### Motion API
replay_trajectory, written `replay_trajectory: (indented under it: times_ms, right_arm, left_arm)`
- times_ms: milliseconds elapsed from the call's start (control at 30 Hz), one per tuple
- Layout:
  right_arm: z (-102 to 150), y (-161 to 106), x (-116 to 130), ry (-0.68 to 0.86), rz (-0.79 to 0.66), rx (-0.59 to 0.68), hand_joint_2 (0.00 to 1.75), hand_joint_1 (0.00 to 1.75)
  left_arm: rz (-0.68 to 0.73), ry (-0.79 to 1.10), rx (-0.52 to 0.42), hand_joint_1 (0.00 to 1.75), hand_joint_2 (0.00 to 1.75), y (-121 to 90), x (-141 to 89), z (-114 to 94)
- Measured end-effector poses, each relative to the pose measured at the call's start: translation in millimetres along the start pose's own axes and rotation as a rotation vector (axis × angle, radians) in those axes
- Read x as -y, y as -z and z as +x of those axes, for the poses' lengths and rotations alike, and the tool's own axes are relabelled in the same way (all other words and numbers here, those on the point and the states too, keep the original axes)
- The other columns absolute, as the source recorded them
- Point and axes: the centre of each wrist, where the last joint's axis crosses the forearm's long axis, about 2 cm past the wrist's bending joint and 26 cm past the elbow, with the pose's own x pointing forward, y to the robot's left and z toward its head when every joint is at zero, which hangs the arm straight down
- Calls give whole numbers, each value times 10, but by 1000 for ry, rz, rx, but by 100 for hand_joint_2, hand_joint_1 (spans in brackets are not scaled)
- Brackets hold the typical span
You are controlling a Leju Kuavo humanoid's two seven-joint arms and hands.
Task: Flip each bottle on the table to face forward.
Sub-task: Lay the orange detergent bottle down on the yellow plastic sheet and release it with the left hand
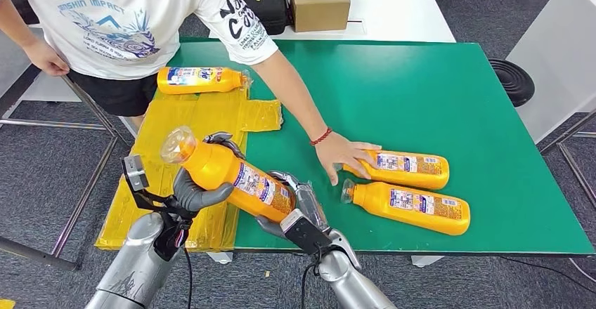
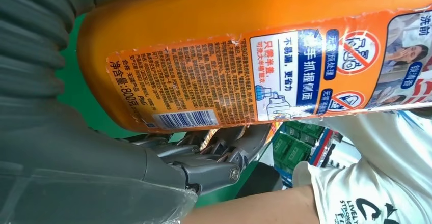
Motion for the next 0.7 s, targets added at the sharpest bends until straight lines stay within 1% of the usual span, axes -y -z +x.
replay_trajectory:
  times_ms: [33,67,133,333,500,600,700]
  right_arm:
    - [-3,-4,1,-5,-3,-1,131,34]
    - [-5,-8,1,-11,-5,-2,87,0]
    - [-12,-21,-3,-25,-13,-6,0,0]
    - [-30,-42,-6,-66,-57,-23,0,0]
    - [-28,-38,5,-80,-99,-29,0,0]
    - [0,-17,33,-79,-132,-19,0,0]
    - [53,29,74,-72,-160,8,0,0]
  left_arm:
    - [-3,-3,-5,175,175,-2,-4,-2]
    - [-6,-7,-9,175,175,-5,-8,-4]
    - [-10,-15,-17,175,175,-11,-13,-8]
    - [-9,-20,-31,175,175,-17,-24,-17]
    - [5,13,-38,175,175,42,-67,15]
    - [38,75,-60,175,175,51,-120,29]
    - [106,189,-90,175,175,19,-213,50]
